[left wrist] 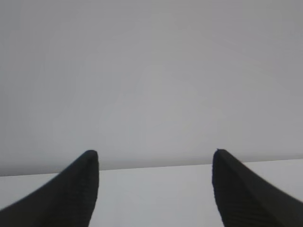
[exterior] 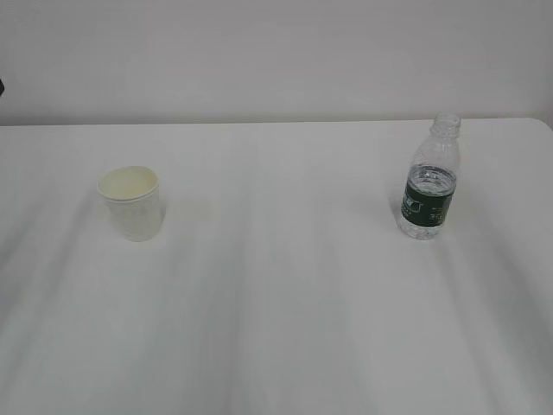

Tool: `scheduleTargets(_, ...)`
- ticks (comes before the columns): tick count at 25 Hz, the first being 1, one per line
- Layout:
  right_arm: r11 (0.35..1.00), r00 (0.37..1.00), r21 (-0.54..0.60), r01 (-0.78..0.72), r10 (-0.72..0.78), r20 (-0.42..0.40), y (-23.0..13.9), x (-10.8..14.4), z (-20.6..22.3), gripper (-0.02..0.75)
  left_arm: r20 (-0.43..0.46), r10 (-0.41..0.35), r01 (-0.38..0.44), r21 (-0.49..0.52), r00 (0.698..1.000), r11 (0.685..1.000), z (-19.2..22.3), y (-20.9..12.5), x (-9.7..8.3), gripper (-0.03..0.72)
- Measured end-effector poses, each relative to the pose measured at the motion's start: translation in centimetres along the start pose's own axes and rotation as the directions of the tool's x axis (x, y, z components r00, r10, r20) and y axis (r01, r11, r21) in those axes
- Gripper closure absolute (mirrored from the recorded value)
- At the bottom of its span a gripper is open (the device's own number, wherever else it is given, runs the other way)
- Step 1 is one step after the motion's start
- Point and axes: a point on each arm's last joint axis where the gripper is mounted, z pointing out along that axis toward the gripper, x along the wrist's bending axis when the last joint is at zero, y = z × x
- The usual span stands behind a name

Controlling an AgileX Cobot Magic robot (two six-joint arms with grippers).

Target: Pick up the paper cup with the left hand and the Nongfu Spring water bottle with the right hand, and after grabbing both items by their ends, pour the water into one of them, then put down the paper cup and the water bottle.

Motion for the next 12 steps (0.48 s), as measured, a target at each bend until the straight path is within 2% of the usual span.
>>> scheduleTargets(7,0.998,0.998,0.003,-0.062,0.062,-0.015,-4.3,0.4,-1.1,0.227,0.007,-0.014,0.015,-0.042,1.000,0.999,-0.9,-2.3,0.2,0.164)
scheduleTargets(12,0.996,0.996,0.018,-0.088,0.088,-0.012,-6.2,0.6,-1.8,0.227,0.013,-0.013,0.013,-0.001,1.000,1.000,-1.1,-3.6,0.2,0.165)
